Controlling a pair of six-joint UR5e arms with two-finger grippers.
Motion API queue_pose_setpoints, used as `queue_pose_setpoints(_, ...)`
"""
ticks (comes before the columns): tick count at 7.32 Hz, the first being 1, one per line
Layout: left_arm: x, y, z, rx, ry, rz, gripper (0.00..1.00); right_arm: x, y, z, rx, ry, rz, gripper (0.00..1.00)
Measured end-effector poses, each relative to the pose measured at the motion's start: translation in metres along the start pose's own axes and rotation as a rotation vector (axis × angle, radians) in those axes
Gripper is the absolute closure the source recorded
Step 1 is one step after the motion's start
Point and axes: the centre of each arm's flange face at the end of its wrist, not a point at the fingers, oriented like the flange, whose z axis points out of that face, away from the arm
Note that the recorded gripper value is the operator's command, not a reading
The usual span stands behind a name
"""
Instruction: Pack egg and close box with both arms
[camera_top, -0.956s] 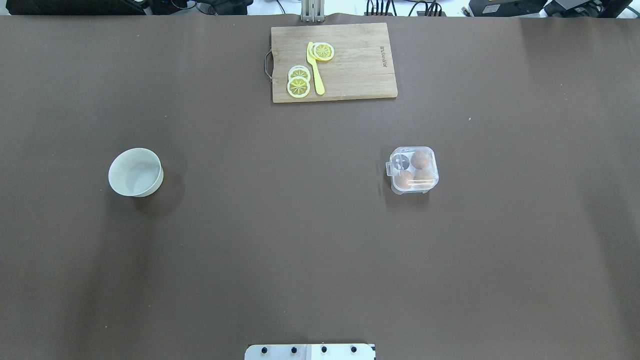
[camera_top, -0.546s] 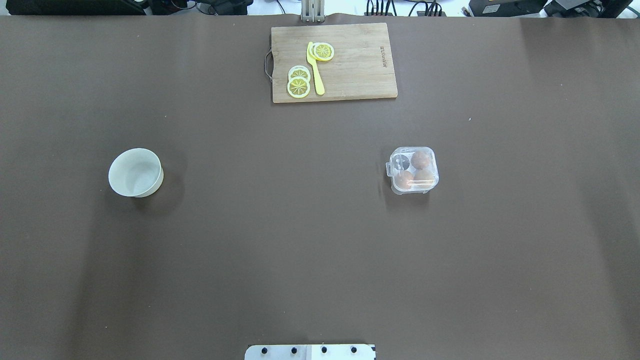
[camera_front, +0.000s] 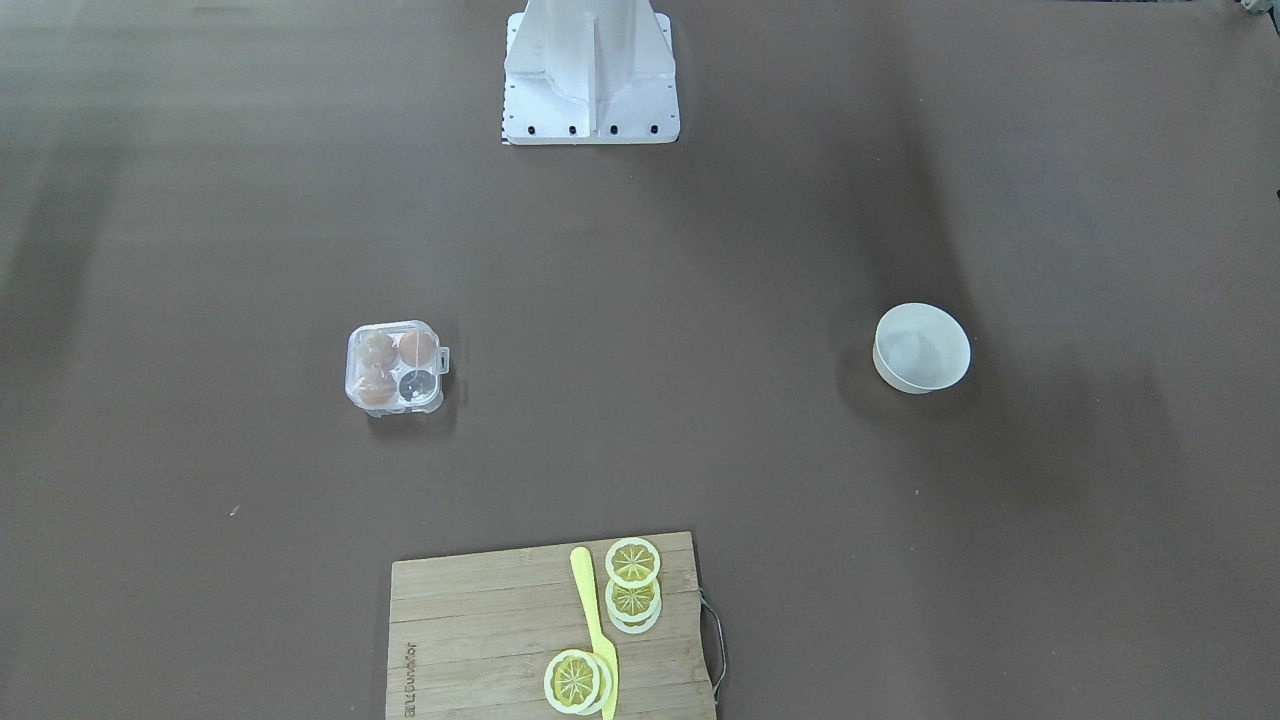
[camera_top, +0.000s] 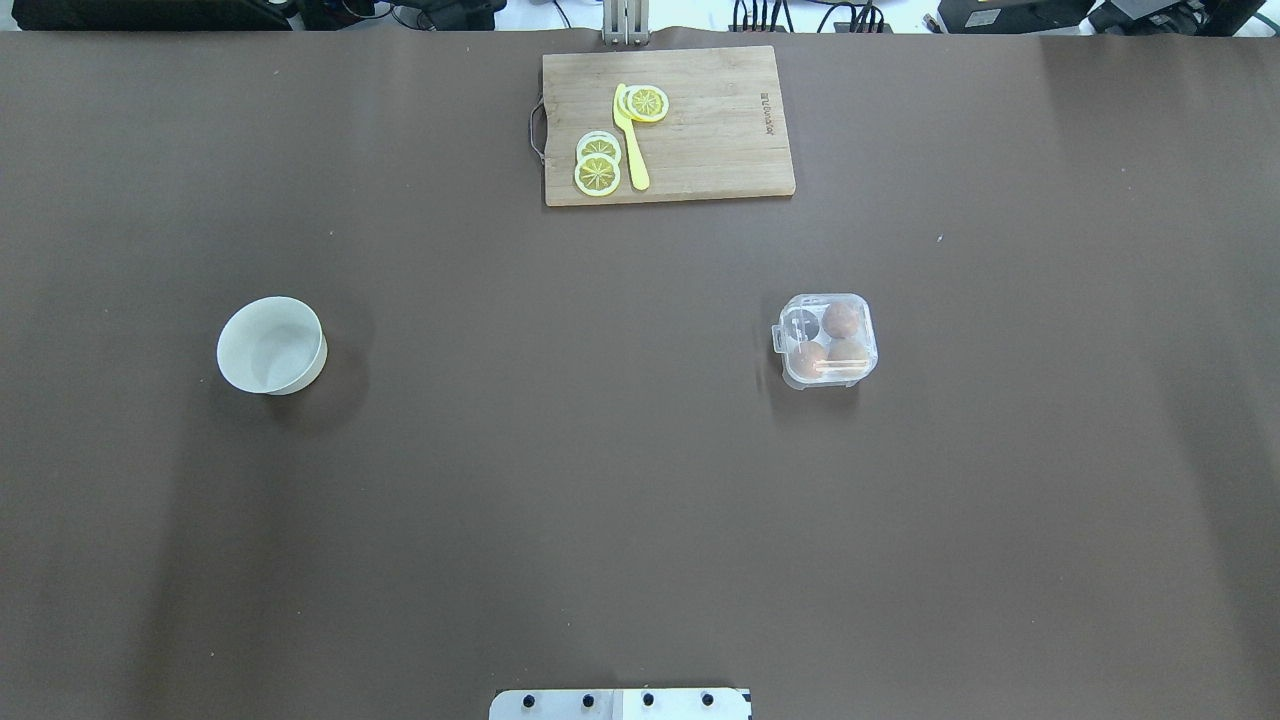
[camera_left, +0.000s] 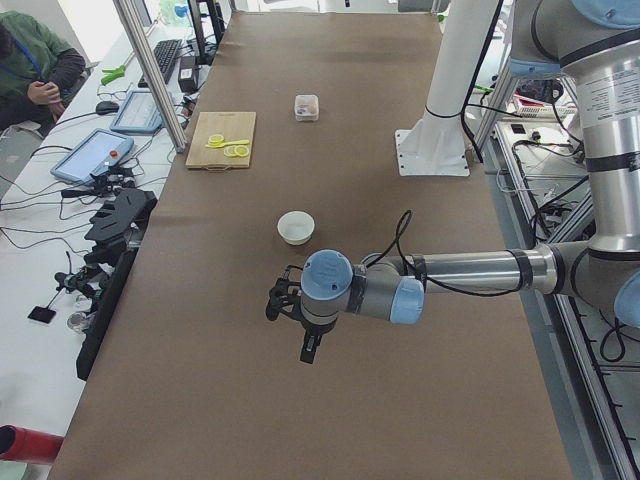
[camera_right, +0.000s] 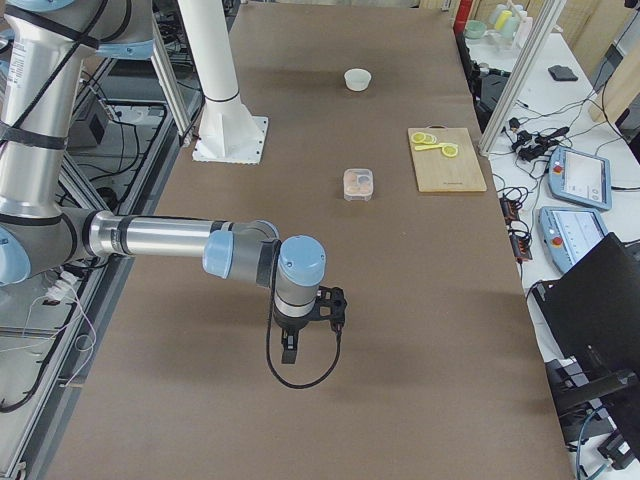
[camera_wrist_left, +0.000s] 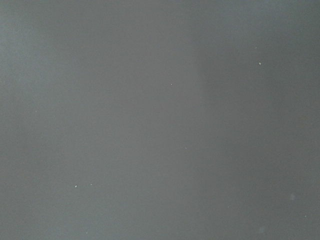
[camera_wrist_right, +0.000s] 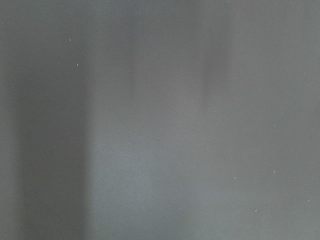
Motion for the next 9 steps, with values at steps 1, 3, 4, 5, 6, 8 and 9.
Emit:
queue_pose_setpoints(1,0.000,0.000,0.000,-0.001,0.000,-0.001,0.01,0.000,0.000,0.001,-0.001,-0.001,0.000,0.00)
queue_pose_setpoints(3,-0.001,0.002,0.001,-0.004,-0.001,-0.005,0.01,0.000,0.000,0.000,0.000,-0.001,-0.002,0.00)
queue_pose_setpoints(4,-0.002,0.002,0.001,-0.005,-0.004,-0.006,0.01,0.000,0.000,0.000,0.001,-0.001,-0.004,0.00)
queue_pose_setpoints(5,-0.002,0.001,0.000,-0.004,-0.014,-0.005,0.01,-0.001,0.001,0.000,0.001,-0.001,-0.005,0.00)
queue_pose_setpoints(6,-0.002,0.000,-0.001,-0.003,-0.026,-0.002,0.01,0.000,0.003,0.000,-0.001,-0.002,-0.005,0.00)
queue_pose_setpoints(8,-0.003,0.000,-0.001,-0.004,-0.035,0.000,0.01,0.001,0.007,0.002,-0.006,-0.003,-0.002,0.00)
queue_pose_setpoints(9,-0.003,0.002,0.000,-0.006,-0.036,-0.002,0.01,0.002,0.011,0.005,-0.011,-0.004,0.002,0.00)
